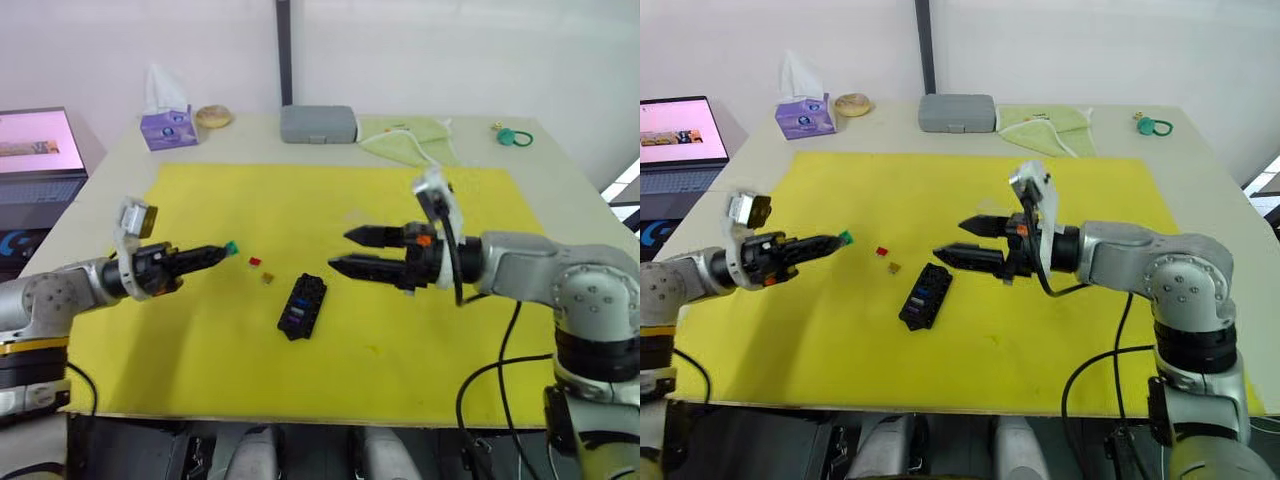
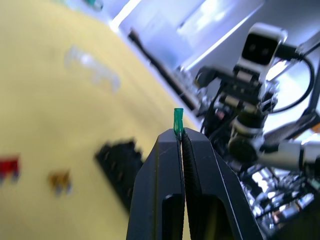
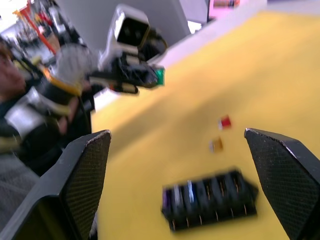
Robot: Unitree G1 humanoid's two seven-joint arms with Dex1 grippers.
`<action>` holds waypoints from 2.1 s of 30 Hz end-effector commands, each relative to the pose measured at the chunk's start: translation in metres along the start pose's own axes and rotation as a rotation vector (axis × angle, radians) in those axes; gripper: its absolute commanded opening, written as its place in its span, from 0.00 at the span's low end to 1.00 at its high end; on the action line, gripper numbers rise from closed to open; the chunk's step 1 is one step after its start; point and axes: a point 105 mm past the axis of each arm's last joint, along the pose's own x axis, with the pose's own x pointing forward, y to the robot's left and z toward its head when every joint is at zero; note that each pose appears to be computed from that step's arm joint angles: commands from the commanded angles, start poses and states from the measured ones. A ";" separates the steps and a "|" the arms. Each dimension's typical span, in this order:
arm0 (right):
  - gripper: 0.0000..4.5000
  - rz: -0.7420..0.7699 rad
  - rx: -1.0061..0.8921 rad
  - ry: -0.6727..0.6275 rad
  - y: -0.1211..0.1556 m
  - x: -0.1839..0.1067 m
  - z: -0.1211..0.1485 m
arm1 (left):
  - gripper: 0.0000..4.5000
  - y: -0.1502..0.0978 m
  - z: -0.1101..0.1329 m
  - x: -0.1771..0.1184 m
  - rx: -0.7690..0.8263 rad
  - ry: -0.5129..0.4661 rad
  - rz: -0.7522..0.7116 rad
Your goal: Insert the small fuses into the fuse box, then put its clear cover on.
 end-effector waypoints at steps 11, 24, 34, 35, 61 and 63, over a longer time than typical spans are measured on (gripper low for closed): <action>0.37 0.083 0.092 -0.226 0.015 0.037 0.063 | 0.00 -0.060 0.034 0.064 0.140 -0.300 -0.229; 0.26 0.112 0.098 -0.224 0.024 0.039 0.062 | 0.00 -0.059 0.032 0.069 0.125 -0.280 -0.231; 0.26 0.117 0.102 -0.208 0.027 0.041 0.056 | 0.00 -0.060 0.028 0.072 0.119 -0.266 -0.240; 0.26 0.118 0.103 -0.206 0.027 0.041 0.055 | 0.00 -0.060 0.028 0.072 0.119 -0.267 -0.240; 0.00 0.088 0.057 -0.186 0.024 0.037 0.052 | 0.68 -0.047 0.018 0.053 0.167 -0.137 -0.134; 0.00 0.052 -0.010 -0.157 0.019 0.031 0.053 | 0.68 -0.039 0.018 0.038 0.217 -0.066 -0.059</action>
